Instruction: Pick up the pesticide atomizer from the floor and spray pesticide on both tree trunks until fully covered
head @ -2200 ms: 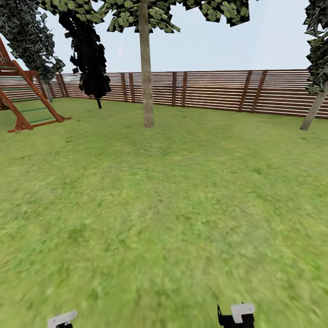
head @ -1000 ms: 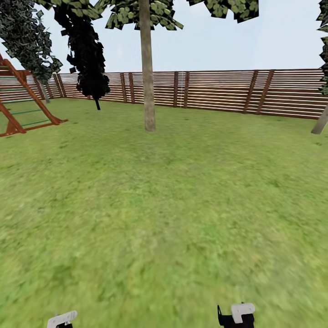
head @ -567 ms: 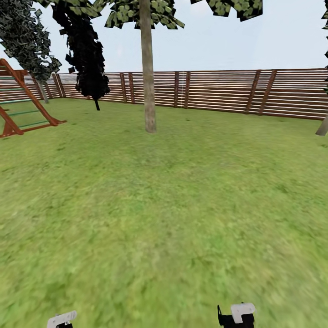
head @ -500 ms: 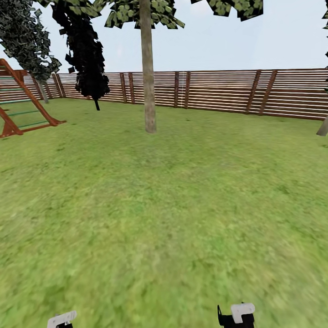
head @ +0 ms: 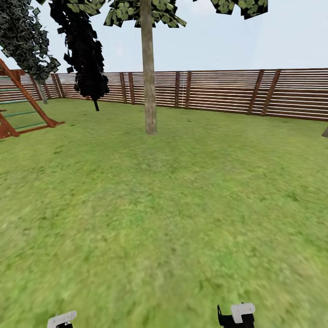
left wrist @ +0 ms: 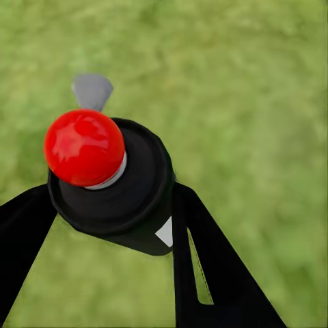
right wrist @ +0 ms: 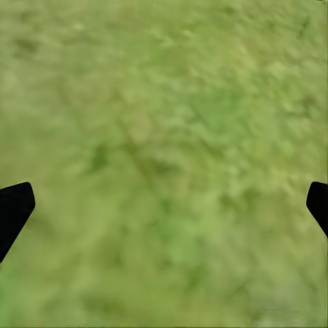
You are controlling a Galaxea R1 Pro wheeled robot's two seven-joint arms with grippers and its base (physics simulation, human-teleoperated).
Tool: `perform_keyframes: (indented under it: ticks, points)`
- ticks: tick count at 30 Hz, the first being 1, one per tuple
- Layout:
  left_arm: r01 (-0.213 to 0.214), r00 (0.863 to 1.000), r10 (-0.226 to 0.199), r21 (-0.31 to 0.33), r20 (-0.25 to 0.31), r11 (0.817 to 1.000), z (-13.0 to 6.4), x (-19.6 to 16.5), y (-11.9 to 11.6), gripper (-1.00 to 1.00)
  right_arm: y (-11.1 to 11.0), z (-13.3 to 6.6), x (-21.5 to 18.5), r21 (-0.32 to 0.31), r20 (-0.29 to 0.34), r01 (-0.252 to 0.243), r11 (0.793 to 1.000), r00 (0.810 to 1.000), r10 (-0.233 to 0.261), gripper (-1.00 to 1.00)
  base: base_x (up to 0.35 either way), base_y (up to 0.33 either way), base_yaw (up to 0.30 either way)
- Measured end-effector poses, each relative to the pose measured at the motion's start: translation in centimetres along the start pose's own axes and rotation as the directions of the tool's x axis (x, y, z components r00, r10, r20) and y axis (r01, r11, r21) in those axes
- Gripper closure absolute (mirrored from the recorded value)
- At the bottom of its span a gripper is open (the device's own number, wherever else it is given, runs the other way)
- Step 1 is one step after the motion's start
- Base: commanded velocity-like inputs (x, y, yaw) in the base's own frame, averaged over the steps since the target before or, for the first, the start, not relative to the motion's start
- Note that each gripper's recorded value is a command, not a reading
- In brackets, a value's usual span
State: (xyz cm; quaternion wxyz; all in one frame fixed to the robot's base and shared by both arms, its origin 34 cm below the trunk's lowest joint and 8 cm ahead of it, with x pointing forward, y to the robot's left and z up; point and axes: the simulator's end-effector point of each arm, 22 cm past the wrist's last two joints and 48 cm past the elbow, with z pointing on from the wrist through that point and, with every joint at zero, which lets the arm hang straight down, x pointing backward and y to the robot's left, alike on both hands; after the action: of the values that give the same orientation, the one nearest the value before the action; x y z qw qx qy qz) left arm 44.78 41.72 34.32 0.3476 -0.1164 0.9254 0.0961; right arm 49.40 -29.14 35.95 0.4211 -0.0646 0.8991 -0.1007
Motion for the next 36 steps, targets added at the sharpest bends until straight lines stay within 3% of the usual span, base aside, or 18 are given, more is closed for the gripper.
perform_keyframes:
  ticks: [36]
  points:
    - [0.0,1.0,0.0,0.0,0.0,1.0,0.0,0.0,0.0,1.0,0.0,0.0,0.0,0.0,0.0,0.0,1.0,1.0,0.0,-1.0,0.338,0.071,0.0]
